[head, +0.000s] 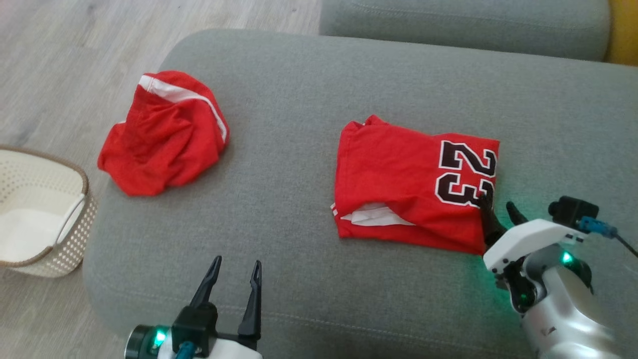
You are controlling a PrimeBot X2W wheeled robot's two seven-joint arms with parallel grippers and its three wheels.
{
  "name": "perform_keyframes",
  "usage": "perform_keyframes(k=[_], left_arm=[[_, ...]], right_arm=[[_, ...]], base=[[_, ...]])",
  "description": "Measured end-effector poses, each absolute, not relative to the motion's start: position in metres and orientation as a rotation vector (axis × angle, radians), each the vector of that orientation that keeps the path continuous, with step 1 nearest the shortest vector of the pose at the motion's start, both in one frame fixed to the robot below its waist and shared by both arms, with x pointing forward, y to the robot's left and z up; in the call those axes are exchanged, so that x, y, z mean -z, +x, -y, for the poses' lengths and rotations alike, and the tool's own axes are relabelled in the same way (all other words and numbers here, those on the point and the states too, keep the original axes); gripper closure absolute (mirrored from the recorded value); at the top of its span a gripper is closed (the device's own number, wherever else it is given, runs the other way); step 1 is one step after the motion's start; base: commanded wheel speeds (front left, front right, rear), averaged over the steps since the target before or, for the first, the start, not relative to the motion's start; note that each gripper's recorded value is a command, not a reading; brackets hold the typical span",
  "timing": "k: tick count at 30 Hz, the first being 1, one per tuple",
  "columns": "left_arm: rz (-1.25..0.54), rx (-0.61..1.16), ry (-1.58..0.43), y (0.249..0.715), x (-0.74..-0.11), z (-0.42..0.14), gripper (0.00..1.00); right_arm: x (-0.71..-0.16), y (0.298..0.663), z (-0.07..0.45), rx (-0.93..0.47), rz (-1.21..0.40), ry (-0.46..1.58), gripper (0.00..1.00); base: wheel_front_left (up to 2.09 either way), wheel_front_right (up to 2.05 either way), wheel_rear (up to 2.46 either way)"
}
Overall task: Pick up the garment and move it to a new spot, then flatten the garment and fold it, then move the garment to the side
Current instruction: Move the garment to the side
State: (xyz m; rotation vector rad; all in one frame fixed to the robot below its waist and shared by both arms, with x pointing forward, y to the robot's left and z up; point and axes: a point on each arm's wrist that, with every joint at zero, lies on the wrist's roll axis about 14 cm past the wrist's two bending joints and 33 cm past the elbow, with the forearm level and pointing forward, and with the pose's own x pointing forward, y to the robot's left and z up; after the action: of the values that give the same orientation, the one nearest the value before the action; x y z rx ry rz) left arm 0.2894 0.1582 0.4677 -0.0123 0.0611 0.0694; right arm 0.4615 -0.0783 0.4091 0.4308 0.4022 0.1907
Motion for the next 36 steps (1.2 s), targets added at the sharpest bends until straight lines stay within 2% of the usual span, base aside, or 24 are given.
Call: perform_keyframes(k=[7, 8, 9, 10, 14, 21, 27, 36], left_arm=[[-0.084, -0.07, -0.006, 0.292, -0.461, -0.157, 0.0], [-0.085, -0.064, -0.005, 0.293, -0.461, -0.156, 0.0], [-0.086, -0.059, -0.005, 0.295, -0.461, -0.155, 0.0], [-0.085, -0.057, -0.004, 0.296, -0.461, -0.154, 0.0], [-0.076, -0.052, 0.011, 0.306, -0.464, -0.155, 0.0], [-0.073, -0.013, 0.008, 0.314, -0.464, -0.145, 0.0], [-0.061, 0.067, 0.0, 0.324, -0.466, -0.123, 0.0], [-0.051, 0.207, -0.014, 0.342, -0.467, -0.083, 0.0]], right_arm=[[-0.385, 0.456, 0.077, -0.182, -0.505, 0.408, 0.02], [-0.385, 0.457, 0.076, -0.182, -0.508, 0.41, 0.23], [-0.385, 0.459, 0.074, -0.185, -0.511, 0.409, 0.67], [-0.385, 0.461, 0.073, -0.188, -0.515, 0.409, 1.0], [-0.382, 0.467, 0.069, -0.198, -0.524, 0.407, 1.0], [-0.395, 0.479, 0.108, -0.152, -0.451, 0.332, 1.0], [-0.405, 0.474, 0.18, -0.044, -0.413, 0.228, 1.0], [-0.457, 0.467, 0.29, 0.137, -0.267, 0.131, 1.0]], base=[[0.0, 0.0, 0.0], [0.0, 0.0, 0.0], [0.0, 0.0, 0.0], [0.0, 0.0, 0.0], [0.0, 0.0, 0.0], [0.0, 0.0, 0.0], [0.0, 0.0, 0.0], [0.0, 0.0, 0.0]])
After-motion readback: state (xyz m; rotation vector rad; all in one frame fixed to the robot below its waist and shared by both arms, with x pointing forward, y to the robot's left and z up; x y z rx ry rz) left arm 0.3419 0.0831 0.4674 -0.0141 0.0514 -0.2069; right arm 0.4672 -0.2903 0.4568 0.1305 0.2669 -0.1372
